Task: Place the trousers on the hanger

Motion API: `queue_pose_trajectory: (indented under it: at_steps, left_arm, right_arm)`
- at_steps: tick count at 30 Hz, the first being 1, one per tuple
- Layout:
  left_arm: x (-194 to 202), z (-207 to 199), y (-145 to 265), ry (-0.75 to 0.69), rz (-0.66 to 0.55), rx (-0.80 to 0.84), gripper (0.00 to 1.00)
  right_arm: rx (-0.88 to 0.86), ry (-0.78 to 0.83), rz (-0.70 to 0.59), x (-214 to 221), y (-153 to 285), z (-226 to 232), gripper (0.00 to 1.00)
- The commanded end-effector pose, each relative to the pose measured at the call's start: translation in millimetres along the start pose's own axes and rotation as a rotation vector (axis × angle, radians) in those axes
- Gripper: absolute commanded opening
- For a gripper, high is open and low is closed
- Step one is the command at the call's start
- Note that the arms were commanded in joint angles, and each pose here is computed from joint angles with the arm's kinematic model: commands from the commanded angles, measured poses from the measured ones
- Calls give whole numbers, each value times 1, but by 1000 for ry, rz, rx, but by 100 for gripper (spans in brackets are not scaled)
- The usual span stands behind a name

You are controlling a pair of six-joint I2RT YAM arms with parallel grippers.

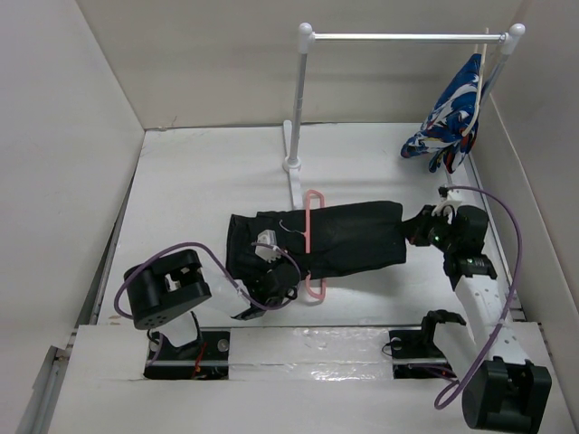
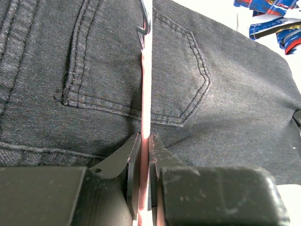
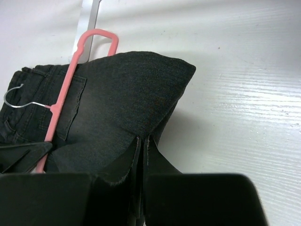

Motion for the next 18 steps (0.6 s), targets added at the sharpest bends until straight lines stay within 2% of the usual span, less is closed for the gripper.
queue_pose_trajectory:
  at_steps: [1, 4, 5, 6, 15, 16, 18]
  left_arm:
    - [-11, 21, 2, -89, -75, -114, 0]
    - [-15, 5, 4, -105, -94, -83, 0]
    - [-15, 6, 5, -145, -102, -116, 0]
    - [-20, -7, 4, -141, -123, -117, 0]
    - [-44, -34, 18, -219, -183, -115, 0]
    - [-48, -44, 21, -218, -190, -96, 0]
    - [-53, -53, 27, -252, -202, -71, 0]
  right_arm:
    - [-15, 45, -94, -19, -2, 0, 0]
    - [-4, 23, -51, -8, -9, -9, 0]
    - [37, 11, -46, -4, -10, -15, 0]
    - [64, 8, -46, -2, -11, -18, 0]
    - [94, -2, -65, -2, -9, -20, 0]
    - [74, 2, -68, -3, -7, -17, 5]
    - [48, 13, -55, -5, -4, -11, 29]
Point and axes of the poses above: each gripper's point midway between its finger pads, its own y axis back along the fingers, its own z axis along the line the jaws close on, x = y × z, the point moved 9 cm from there along y, back along the fingers, and after that the axes turned 12 degrees about -y, right-handed, at the moved point
